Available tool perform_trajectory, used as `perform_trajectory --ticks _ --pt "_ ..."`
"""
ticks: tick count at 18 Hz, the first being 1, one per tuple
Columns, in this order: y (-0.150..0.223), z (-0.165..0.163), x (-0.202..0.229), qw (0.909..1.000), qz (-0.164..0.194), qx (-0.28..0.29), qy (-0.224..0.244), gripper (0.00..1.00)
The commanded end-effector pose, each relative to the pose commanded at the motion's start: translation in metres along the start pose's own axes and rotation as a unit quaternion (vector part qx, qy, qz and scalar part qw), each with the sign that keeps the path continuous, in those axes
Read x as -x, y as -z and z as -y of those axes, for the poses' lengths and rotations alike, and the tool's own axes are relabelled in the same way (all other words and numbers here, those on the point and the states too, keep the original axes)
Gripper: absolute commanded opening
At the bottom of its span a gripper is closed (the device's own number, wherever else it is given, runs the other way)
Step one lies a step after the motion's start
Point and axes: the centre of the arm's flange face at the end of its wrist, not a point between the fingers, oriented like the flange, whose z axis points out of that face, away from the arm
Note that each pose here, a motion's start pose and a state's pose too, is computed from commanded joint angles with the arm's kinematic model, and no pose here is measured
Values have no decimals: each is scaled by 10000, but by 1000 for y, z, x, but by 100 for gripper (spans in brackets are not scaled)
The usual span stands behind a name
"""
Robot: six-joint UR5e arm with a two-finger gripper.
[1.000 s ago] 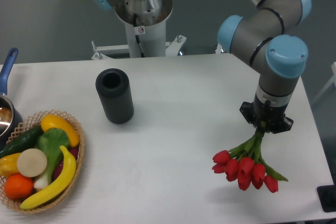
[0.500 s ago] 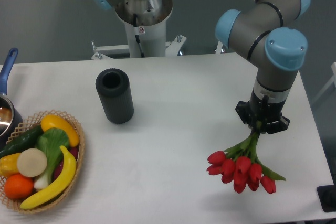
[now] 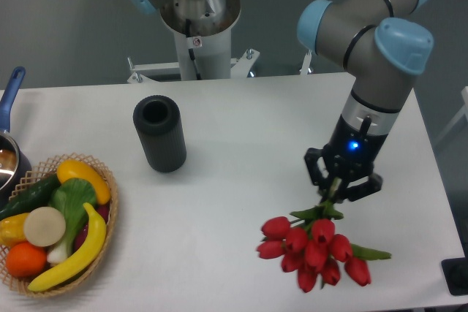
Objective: Insert the flowers into the vase
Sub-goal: 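Carry the tulips over the black vase and lower stems into it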
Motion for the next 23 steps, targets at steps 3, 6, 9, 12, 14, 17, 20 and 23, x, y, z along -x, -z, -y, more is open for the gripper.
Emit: perform_trajectory --ticks 3,6,9,12,14,17,20,23 --pt "8 14 -10 9989 -189 -417 40 3" --pt "21 35 -32 9959 -379 -819 -103 4" --pt "31 46 -64 9924 -546 -1084 -224 4" --pt "31 29 -108 9814 -655 -1678 -668 4" --pt "28 7 -137 9746 -747 -1950 -805 5" --pt "27 -14 -167 9656 -924 -2213 -1010 6" --pt "33 -12 -185 9585 -1050 -2412 -1097 8" --pt "38 -21 -206 9546 -1118 -2528 -1110 10"
